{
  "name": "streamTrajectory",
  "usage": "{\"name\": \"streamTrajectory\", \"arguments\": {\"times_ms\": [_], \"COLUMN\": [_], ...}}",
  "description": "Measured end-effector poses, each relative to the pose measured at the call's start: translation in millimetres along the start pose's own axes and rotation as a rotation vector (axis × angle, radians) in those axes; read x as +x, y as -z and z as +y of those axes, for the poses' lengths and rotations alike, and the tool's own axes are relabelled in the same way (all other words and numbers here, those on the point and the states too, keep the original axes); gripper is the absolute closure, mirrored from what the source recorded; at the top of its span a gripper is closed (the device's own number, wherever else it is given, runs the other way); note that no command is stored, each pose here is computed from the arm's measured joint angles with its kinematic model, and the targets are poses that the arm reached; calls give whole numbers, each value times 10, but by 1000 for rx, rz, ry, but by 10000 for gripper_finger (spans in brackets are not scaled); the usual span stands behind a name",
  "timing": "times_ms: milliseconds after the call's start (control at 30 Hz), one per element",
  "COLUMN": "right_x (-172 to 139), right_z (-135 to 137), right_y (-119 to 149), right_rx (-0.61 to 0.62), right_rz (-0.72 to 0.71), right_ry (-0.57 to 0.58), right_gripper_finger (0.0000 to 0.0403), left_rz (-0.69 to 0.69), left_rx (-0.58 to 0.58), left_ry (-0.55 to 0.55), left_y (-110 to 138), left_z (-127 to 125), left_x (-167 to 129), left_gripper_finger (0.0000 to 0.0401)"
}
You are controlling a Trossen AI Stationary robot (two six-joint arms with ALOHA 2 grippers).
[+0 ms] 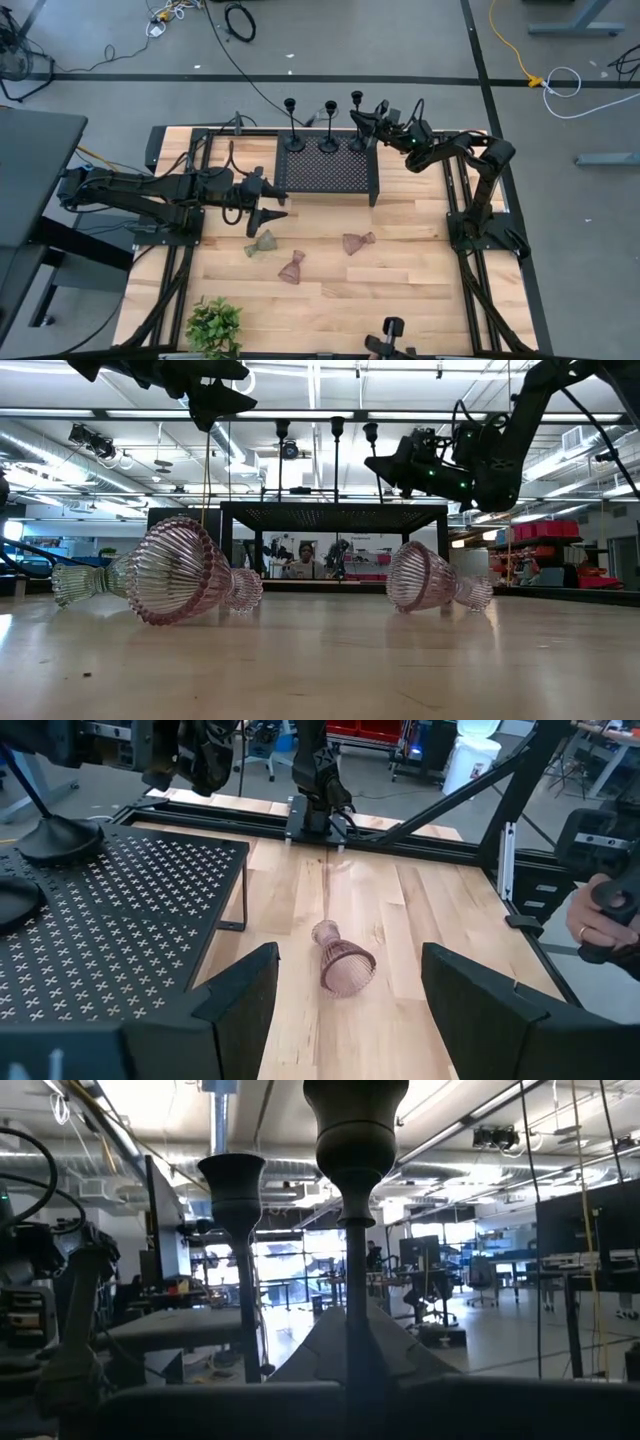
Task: Pick & Place candle stick holders
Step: Put the black candle holder on the shelf aligned with the other black candle holders
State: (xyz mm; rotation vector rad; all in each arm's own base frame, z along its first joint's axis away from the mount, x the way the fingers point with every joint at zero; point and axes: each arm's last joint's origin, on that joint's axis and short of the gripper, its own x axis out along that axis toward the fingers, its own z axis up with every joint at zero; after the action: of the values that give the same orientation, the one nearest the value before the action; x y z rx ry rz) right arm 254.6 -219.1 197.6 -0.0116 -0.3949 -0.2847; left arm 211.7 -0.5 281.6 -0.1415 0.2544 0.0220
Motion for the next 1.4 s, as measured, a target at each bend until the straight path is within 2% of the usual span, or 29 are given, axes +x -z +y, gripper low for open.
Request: {"name": "streamTrajectory", "arguments": {"times_ms": [167,367,533,1033,1167,1400], "right_x": [0,-7,-9,-8,-8,-4], "right_z": [-2,-11,-17,10,16,29], "right_y": [6,61,89,74,64,-5], "right_rx": [-1,20,29,69,67,66], "right_rz": [4,47,77,79,73,65], "right_ry": [1,11,17,-66,-85,-127], "right_gripper_finger": [398,354,334,321,295,228], "left_rz": [1,1,1,1,1,1], "left_rx": [10,9,5,-2,-2,-2], "left_ry": [0,0,0,0,0,0], "left_y": [1,1,1,1,1,1], "left_z": [0,0,0,0,0,0], "left_x": [1,1,1,1,1,1], "left_gripper_finger": [153,153,153,153,153,153]}}
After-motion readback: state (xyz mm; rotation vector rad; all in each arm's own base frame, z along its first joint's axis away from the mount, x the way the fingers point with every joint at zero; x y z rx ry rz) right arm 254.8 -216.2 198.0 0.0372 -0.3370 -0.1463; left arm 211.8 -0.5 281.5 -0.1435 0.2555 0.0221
